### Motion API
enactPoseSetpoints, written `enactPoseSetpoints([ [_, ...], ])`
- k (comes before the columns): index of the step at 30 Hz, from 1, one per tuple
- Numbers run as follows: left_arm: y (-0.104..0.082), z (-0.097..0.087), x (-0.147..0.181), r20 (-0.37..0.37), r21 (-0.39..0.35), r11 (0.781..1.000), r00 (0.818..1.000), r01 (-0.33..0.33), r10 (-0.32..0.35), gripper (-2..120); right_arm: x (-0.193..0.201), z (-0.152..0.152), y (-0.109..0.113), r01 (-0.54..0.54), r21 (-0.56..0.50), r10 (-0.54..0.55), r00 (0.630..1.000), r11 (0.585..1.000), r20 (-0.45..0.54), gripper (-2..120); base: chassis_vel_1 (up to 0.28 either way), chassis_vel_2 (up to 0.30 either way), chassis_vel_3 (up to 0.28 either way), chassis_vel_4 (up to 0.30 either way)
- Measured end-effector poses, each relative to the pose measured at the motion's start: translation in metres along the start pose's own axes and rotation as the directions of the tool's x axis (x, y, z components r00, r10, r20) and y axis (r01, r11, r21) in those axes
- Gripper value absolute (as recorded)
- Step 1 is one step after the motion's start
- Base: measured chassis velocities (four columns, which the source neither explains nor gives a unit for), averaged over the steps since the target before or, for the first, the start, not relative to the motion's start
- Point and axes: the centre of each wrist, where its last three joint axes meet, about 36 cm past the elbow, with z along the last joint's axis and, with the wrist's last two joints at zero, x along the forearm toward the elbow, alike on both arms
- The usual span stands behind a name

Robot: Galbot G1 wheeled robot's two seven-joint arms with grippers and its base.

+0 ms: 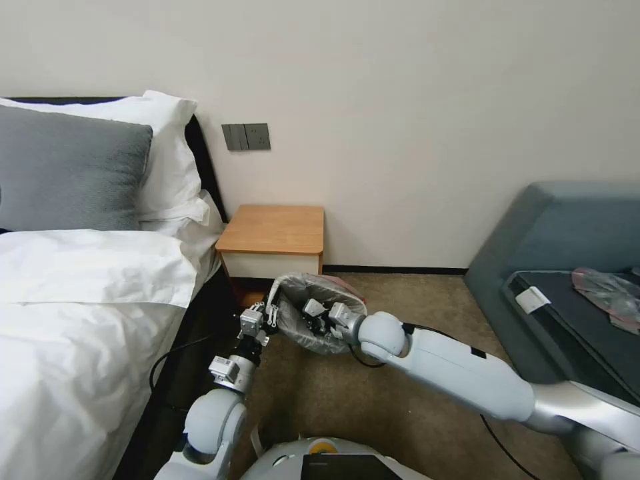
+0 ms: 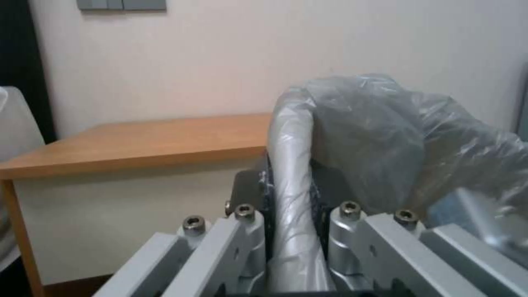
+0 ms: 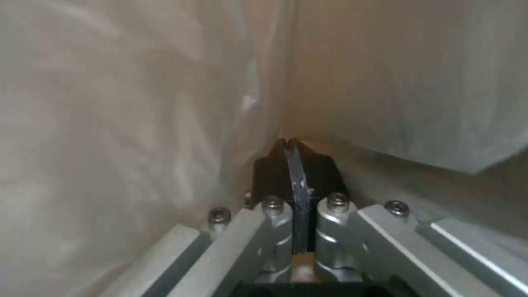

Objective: Pick up the garbage bag from the table and place it over the trash can.

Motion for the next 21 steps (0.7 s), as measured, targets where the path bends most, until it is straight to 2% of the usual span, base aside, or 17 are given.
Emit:
enactPoseSetpoints([
  [5, -0.001, -0.001, 0.002, -0.002, 0.0, 1.0, 1.0, -0.002, 0.002, 9, -0.011, 0.007, -0.002, -0.005, 0.001, 0.005, 1.0, 1.0, -0.02, 0, 0.0, 0.0, 0.0, 0.0],
  [11, 0.0, -0.002, 0.002, -0.003, 0.01, 1.0, 1.0, 0.01, -0.01, 9, -0.002, 0.004, 0.0, -0.009, -0.008, 0.009, 1.0, 1.0, 0.004, 0, 0.0, 0.0, 0.0, 0.0],
  [19, -0.001, -0.003, 0.004, -0.06, 0.098, 0.992, 0.996, 0.073, -0.068, 9, 0.048, -0.005, -0.003, -0.054, -0.039, 0.058, 0.993, 0.998, 0.101, 0, 0.0, 0.0, 0.0, 0.0],
  [21, -0.003, -0.006, 0.005, -0.09, 0.147, 0.984, 0.992, 0.103, -0.091, 9, 0.071, -0.004, -0.006, -0.084, -0.055, 0.091, 0.987, 0.995, 0.134, 0, 0.0, 0.0, 0.0, 0.0],
])
